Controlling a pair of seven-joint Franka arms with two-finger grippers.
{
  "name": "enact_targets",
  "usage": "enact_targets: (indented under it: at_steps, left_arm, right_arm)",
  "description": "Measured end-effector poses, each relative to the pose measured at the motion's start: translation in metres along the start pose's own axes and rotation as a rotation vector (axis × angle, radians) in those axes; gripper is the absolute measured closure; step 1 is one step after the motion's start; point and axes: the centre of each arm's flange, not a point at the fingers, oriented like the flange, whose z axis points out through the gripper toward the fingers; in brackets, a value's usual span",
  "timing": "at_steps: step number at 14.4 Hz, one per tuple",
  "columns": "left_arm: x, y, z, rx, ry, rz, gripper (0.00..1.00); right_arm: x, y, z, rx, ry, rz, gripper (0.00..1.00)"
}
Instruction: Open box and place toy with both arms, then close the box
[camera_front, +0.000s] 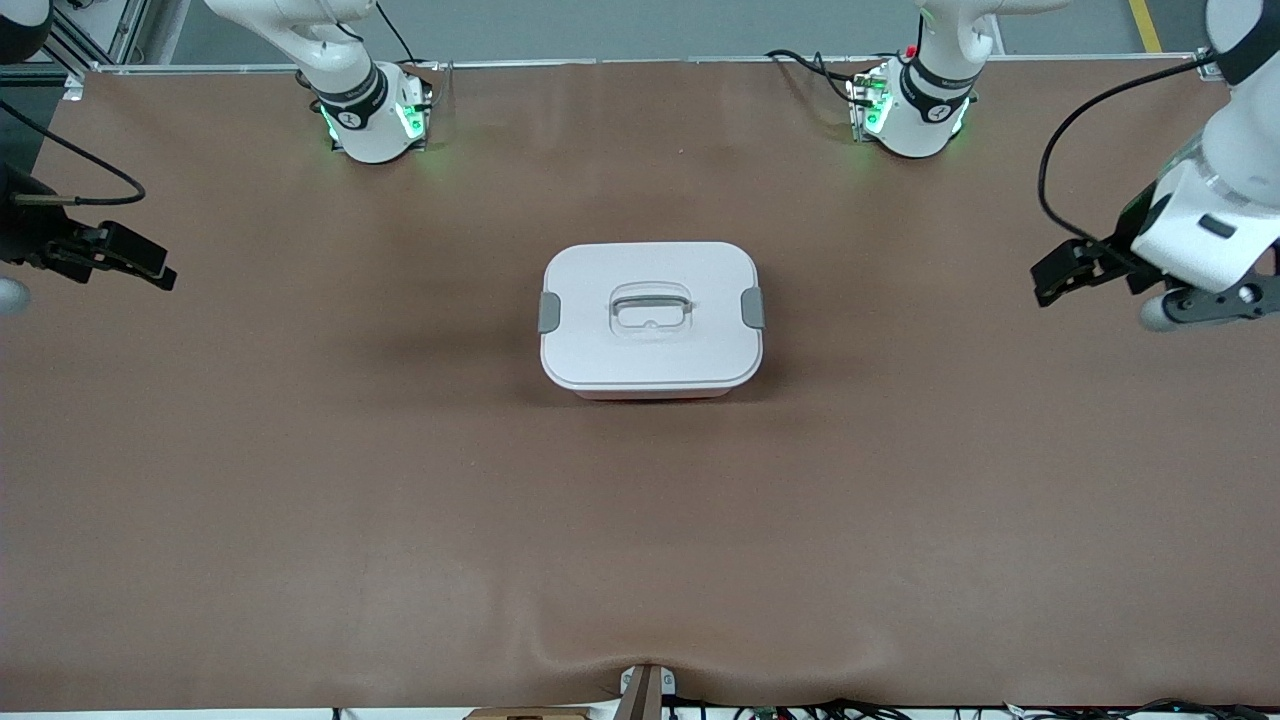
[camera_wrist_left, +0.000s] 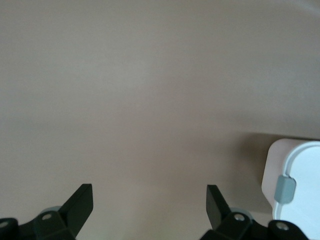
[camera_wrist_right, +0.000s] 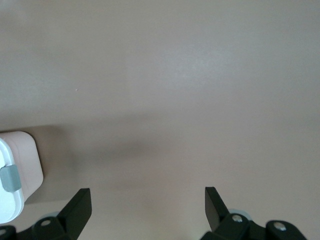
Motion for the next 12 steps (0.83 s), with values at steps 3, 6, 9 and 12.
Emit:
enact_targets:
  at_steps: [3,6,9,12]
  left_arm:
    - [-0.012,-0.009,-0.014,-0.001,-0.009,0.018,0.00]
    - [-0.019,-0.032,-0.024,-0.005,-0.004,0.050,0.00]
    - [-0.022,-0.059,-0.031,-0.007,0.005,0.086,0.00]
    - [-0.022,-0.071,-0.033,-0.008,0.009,0.154,0.00]
  right_arm:
    - [-0.001,-0.004,0.000,-0.001,-0.003,-0.008,0.00]
    - [-0.001,-0.004,0.000,-0.001,-0.004,-0.008,0.00]
    - [-0.002,-0.006,0.000,0.003,-0.009,-0.011,0.00]
    - [-0.004,-0.013,0.001,0.004,-0.013,-0.023,0.00]
